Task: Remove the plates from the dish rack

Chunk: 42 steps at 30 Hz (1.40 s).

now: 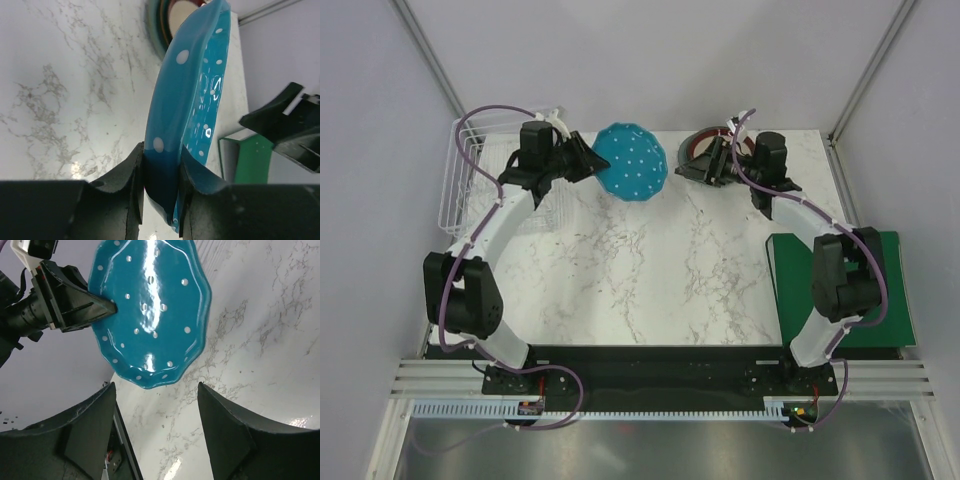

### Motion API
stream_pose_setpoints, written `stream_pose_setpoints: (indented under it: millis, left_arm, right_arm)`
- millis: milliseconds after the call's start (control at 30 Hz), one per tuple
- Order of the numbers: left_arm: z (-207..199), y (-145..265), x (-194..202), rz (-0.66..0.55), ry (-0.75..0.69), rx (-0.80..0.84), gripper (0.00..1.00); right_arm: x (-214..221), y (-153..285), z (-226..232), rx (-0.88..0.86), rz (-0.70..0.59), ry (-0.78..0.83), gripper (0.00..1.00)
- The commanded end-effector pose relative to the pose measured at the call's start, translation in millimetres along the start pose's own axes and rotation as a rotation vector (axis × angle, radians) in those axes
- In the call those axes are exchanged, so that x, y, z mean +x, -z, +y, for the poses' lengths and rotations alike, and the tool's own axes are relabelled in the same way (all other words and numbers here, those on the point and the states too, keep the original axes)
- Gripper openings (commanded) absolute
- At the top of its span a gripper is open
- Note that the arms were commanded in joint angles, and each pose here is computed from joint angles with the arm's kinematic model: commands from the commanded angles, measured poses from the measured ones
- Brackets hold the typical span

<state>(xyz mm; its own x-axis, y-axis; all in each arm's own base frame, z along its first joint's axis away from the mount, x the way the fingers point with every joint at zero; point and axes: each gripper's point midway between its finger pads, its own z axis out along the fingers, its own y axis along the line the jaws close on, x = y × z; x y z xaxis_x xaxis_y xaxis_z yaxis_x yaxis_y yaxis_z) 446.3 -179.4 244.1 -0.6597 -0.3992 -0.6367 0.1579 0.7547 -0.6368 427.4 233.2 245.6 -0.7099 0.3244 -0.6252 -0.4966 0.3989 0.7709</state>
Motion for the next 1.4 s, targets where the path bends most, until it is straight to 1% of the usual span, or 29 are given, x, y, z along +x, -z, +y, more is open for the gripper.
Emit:
stream_pose_setpoints:
  millis: [0,167,267,333,367,433,467,533,567,600,667,700,767,800,833,867,900,933,967,1000,1033,1067,1100,1133,1167,1200,1267,1333,1367]
  left_arm:
    - [-108,53,-61,-0.214,-0.023,0.420,0.02]
    - [-112,50,-44,-0.180,0.014,0.494,0.02]
    - [-110,41,-31,-0.128,0.033,0.510,0.02]
    - [-109,38,-25,-0.118,0.049,0.529,0.02]
    - [-105,34,-18,-0.099,0.070,0.524,0.02]
    - [-103,30,-11,-0.087,0.073,0.523,0.02]
    - [-103,27,-5,-0.074,0.073,0.523,0.02]
    - [-105,25,0,-0.062,0.073,0.531,0.02]
    - [-107,21,5,-0.047,0.076,0.533,0.02]
    - [-108,20,7,-0.040,0.076,0.537,0.02]
    - [-108,16,13,-0.029,0.080,0.534,0.02]
    - [-107,14,14,-0.027,0.083,0.530,0.02]
    - [-104,13,15,-0.031,0.086,0.519,0.02]
    - [-103,13,15,-0.035,0.083,0.513,0.02]
    - [-102,12,15,-0.035,0.078,0.506,0.02]
    - [-100,11,16,-0.028,0.071,0.494,0.02]
    - [-98,11,16,-0.029,0.066,0.481,0.02]
    - [-97,10,14,-0.032,0.057,0.468,0.02]
    - [-91,8,19,-0.016,0.043,0.441,0.03]
    - [-88,6,19,-0.019,0.032,0.422,0.13]
    - [-86,5,17,-0.020,0.020,0.405,0.18]
    - [-81,4,17,-0.026,-0.016,0.382,0.22]
    - [-71,1,20,-0.022,-0.013,0.327,0.33]
    - [-67,1,19,-0.029,-0.025,0.301,0.37]
    - [-60,0,19,-0.035,-0.052,0.274,0.38]
    - [-52,-2,20,-0.036,-0.054,0.233,0.42]
    - [-47,-4,18,-0.045,-0.084,0.205,0.46]
    - [-36,-7,23,-0.026,-0.083,0.159,0.47]
    - [-33,-8,23,-0.029,-0.094,0.146,0.48]
  right_arm:
    - [6,-7,-6,-0.049,0.010,-0.001,0.74]
    - [12,-16,-15,-0.087,0.031,-0.027,0.74]
    - [14,-21,-11,-0.159,0.044,-0.020,0.74]
    - [12,-24,-9,-0.207,0.030,-0.003,0.74]
    - [9,-24,-2,-0.243,0.021,-0.009,0.75]
    - [11,-28,-4,-0.270,0.024,-0.030,0.75]
    - [9,-26,4,-0.312,0.019,-0.032,0.74]
    - [12,-29,2,-0.336,0.022,-0.058,0.73]
    - [10,-28,6,-0.364,0.011,-0.036,0.72]
    - [12,-30,4,-0.372,0.015,-0.076,0.70]
    - [12,-29,8,-0.404,0.004,-0.064,0.61]
    - [13,-29,10,-0.416,0.007,-0.087,0.49]
    - [12,-27,9,-0.416,-0.003,-0.090,0.19]
    - [11,-27,10,-0.410,-0.010,-0.089,0.00]
    - [10,-27,7,-0.396,-0.015,-0.066,0.00]
    - [11,-29,2,-0.369,-0.005,-0.085,0.00]
    - [10,-28,6,-0.361,-0.005,-0.073,0.00]
    - [8,-29,1,-0.340,-0.022,-0.021,0.00]
    - [7,-29,-2,-0.289,-0.008,-0.051,0.00]
    - [5,-28,-7,-0.251,-0.011,-0.029,0.00]
    - [-6,-28,-14,-0.192,-0.045,-0.009,0.00]
    - [3,-28,-35,-0.086,-0.003,0.013,0.00]
    - [-7,-23,-36,-0.031,-0.018,0.046,0.00]
    - [-24,-19,-40,0.024,-0.047,0.077,0.00]
    - [-28,-13,-41,0.049,-0.047,0.084,0.00]
    - [-35,-9,-42,0.053,-0.063,0.081,0.00]
    - [-58,6,-50,0.085,-0.118,0.070,0.00]
    - [-78,20,-57,0.113,-0.167,0.069,0.00]
    - [-81,22,-62,0.122,-0.171,0.060,0.00]
